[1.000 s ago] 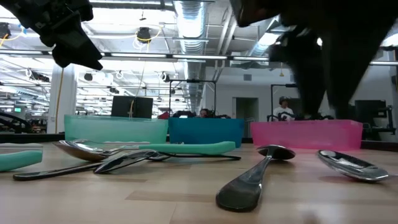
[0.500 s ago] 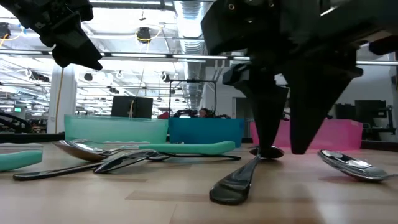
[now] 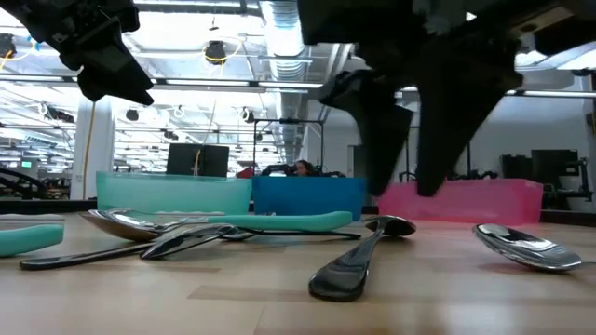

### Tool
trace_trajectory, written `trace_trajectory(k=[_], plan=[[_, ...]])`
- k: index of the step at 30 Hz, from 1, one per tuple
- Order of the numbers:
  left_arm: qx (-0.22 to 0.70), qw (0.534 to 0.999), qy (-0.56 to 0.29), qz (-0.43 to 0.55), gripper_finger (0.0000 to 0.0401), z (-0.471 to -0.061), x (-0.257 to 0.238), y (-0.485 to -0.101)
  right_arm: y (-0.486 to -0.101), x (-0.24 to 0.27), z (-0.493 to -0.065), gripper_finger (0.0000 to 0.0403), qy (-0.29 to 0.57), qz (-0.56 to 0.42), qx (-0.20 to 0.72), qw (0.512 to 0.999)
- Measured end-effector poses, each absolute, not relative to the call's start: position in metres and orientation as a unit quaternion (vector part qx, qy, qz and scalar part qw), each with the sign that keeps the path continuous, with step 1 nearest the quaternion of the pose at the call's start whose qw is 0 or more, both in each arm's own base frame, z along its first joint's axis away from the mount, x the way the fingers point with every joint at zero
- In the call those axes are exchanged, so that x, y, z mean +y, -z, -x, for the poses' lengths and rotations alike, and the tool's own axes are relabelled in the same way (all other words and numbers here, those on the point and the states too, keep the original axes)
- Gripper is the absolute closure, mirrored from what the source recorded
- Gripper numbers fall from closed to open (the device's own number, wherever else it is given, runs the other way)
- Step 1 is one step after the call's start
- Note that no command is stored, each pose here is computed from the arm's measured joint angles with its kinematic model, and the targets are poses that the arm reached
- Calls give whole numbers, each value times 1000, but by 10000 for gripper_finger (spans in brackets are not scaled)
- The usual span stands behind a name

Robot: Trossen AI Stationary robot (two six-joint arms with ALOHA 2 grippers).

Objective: Sort silverware by color (type)
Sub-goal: Put the black spoon into the blue bin

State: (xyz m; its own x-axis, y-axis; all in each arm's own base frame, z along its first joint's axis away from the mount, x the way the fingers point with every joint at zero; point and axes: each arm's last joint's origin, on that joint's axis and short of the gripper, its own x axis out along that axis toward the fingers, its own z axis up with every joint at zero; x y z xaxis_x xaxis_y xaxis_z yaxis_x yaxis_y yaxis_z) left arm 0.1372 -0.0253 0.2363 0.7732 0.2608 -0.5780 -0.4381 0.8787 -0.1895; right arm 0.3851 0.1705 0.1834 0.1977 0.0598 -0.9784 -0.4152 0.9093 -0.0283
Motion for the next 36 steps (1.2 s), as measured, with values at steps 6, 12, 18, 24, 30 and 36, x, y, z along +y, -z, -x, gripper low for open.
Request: trace_trajectory(k=[6,12,18,24,30,36], plan=[[279,928,-189,159,214,-137,-25,-236,-181,170,-394,177,-205,201,573,768],[280,929,-188,156,214,-137,-25,-236,-181,165,-397,177,-220,217,565,765],[280,929,-187,154,214,-137,-25,-236,-181,164,-398,177,-227,211,566,764],[280,929,-189,153,214,-137,-25,-236,-180,163,-399,177,-226,211,564,765],[279,929,-193,150,214,-137,-25,-236,-157,167,-404,177,-228,217,574,756],[284,927,-195,147,214,-136,-25,-235,-145,167,-404,177,-221,229,591,741]])
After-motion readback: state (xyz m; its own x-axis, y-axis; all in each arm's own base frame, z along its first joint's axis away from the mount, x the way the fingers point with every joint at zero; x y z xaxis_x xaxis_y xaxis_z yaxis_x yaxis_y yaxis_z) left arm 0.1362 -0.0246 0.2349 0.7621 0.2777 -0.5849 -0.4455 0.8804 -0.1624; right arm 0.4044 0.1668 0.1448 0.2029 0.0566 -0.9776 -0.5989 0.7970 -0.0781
